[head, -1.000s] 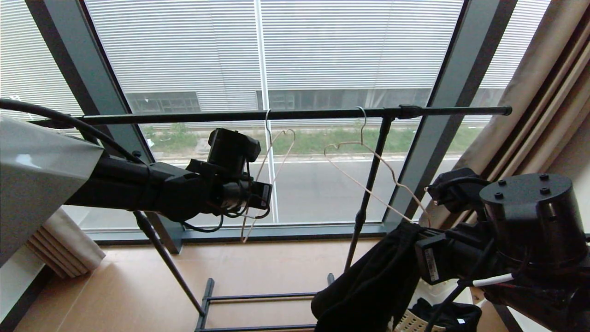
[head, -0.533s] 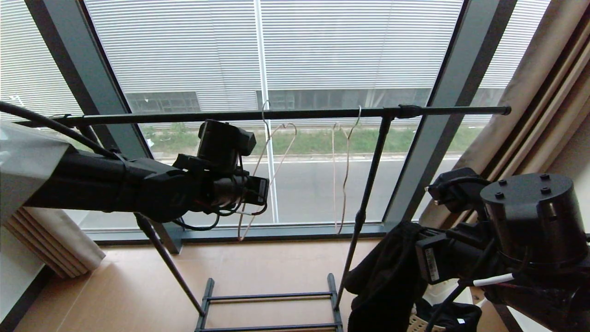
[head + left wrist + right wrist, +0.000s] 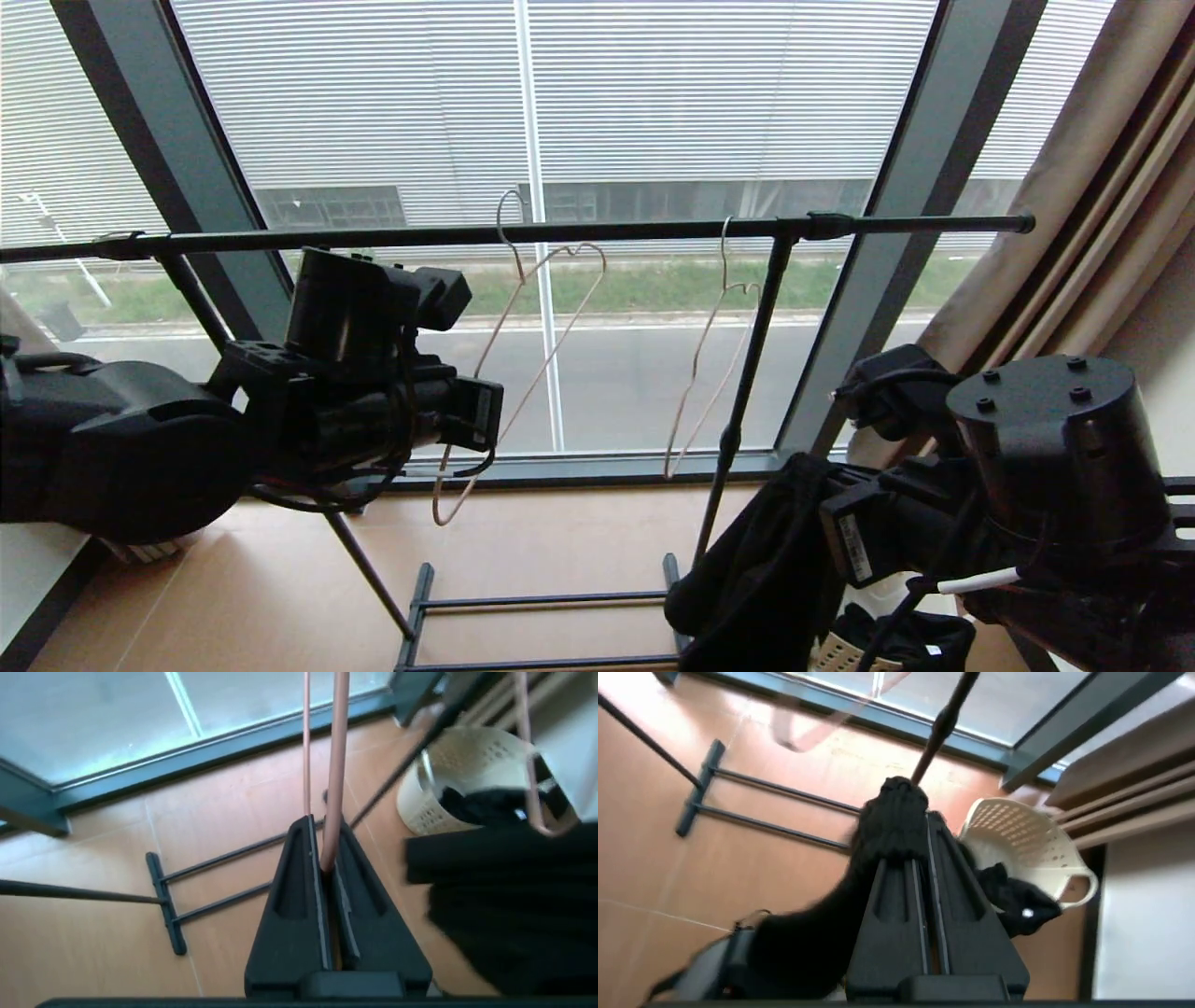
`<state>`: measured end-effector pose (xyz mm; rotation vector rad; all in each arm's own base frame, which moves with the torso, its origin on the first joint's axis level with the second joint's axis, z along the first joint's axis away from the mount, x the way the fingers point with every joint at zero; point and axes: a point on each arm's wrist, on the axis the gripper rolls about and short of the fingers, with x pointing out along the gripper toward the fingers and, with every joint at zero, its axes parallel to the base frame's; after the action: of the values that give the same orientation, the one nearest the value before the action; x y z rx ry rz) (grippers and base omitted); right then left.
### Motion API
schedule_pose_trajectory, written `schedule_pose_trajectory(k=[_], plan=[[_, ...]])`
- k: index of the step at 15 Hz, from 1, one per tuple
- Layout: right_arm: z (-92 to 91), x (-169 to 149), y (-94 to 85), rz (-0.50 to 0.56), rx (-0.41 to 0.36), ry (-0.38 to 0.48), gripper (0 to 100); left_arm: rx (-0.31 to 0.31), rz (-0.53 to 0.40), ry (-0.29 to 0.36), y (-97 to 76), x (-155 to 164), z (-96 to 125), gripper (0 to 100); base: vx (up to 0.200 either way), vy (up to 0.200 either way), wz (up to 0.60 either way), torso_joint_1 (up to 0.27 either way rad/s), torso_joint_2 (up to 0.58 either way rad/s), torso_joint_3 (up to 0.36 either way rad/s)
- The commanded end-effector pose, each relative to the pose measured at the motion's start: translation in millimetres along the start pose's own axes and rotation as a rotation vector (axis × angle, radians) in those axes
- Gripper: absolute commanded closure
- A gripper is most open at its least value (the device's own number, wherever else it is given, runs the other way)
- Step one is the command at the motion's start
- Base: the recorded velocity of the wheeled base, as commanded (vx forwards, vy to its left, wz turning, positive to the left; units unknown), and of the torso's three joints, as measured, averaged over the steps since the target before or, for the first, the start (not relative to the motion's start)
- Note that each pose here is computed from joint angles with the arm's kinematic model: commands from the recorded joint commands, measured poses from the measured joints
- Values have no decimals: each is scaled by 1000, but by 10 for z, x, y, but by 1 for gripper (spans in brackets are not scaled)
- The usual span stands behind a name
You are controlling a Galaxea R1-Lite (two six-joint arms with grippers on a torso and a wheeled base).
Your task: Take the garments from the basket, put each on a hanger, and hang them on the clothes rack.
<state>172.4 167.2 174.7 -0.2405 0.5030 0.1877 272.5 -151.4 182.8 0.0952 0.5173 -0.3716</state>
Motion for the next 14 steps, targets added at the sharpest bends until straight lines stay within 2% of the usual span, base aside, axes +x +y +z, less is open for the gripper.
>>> schedule_pose_trajectory(k=[1,2,3,6,7,9,11,12,14], plan=[[47,24,68,11,-42,-4,100,29,-61,-18,48,-300,-144,100,0,0,0,0,0,0],[69,58,107,5,-75,-4,100,60,-120,-31,91,-383,-279,100,0,0,0,0,0,0],[84,102,142,-6,-103,-1,100,88,-139,-51,148,-425,-383,100,0,0,0,0,0,0],[167,221,240,-103,-142,-15,100,155,-156,-134,284,-486,-650,100,0,0,0,0,0,0],[230,258,328,-159,-146,-36,100,187,-161,-145,333,-556,-762,100,0,0,0,0,0,0],[293,309,400,-217,-164,-47,100,202,-166,-148,368,-658,-833,100,0,0,0,0,0,0],[337,373,444,-289,-203,-53,100,210,-219,-166,375,-753,-868,100,0,0,0,0,0,0],[373,432,485,-346,-209,-58,100,235,-241,-173,374,-794,-896,100,0,0,0,0,0,0],[450,503,505,-392,-190,-69,100,268,-254,-156,369,-800,-966,100,0,0,0,0,0,0]])
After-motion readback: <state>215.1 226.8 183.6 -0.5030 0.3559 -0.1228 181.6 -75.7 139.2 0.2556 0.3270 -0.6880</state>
